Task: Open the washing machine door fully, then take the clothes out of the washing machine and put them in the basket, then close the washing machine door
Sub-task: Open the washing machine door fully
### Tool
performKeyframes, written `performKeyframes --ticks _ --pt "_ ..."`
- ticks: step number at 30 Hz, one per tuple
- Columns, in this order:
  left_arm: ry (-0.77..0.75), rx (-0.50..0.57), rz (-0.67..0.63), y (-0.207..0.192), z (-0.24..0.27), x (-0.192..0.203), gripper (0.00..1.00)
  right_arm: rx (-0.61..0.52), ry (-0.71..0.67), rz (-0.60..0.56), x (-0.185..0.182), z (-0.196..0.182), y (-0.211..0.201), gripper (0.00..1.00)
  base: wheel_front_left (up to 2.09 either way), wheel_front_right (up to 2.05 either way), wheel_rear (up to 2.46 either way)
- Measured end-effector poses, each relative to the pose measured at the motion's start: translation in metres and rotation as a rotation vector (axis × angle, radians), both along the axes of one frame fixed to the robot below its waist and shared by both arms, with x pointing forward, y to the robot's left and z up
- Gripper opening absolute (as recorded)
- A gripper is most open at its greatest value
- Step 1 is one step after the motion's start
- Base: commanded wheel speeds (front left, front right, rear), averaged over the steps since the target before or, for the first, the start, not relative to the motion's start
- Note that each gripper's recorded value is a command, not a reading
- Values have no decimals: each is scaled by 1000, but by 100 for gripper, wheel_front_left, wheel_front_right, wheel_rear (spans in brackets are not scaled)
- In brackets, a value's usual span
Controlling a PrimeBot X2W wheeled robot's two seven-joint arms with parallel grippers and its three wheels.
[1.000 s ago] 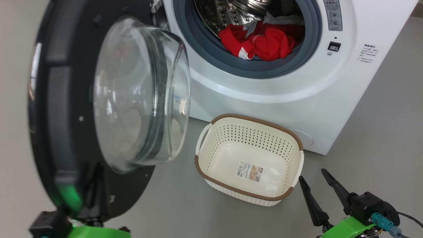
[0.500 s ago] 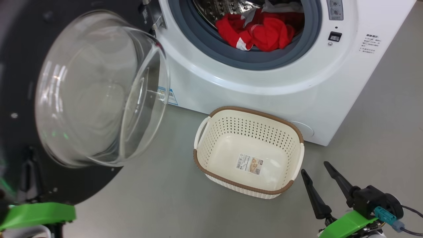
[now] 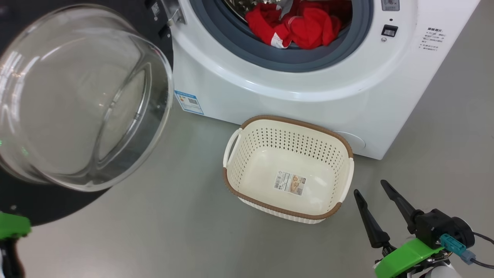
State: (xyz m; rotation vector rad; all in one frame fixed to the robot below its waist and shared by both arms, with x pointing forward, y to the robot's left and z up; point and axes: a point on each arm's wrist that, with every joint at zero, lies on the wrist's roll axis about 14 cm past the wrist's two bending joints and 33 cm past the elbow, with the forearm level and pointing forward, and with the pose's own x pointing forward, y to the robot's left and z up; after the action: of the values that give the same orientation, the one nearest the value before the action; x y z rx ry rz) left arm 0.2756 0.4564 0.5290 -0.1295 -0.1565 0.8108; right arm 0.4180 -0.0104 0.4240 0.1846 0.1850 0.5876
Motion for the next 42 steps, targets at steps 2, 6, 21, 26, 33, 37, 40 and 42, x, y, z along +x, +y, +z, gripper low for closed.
performKeyframes --ticks 2,6,21,26,33,37,40,42 --pt "15 11 14 7 1 0 0 -2 1 -2 1 -1 -2 100 0 0 0" --pt "32 10 26 14 0 4 0 -11 4 -7 2 -4 -6 100 0 0 0" --pt "52 -5 51 25 -5 4 0 -15 -3 -18 2 -2 -11 100 0 0 0" --pt "37 -13 48 22 -3 3 0 -12 -16 -15 2 4 -9 100 0 0 0" --pt "21 -31 -1 3 -9 5 0 -5 -30 -16 0 11 -7 100 0 0 0" --pt "14 -43 -58 -18 -16 6 10 4 -37 -20 -1 15 -5 100 0 0 0" --pt "11 -37 -103 -32 -17 7 25 6 -43 -25 -1 18 -6 100 0 0 0" --pt "14 -24 -153 -47 -17 10 42 10 -45 -38 -2 20 -9 100 0 0 0"
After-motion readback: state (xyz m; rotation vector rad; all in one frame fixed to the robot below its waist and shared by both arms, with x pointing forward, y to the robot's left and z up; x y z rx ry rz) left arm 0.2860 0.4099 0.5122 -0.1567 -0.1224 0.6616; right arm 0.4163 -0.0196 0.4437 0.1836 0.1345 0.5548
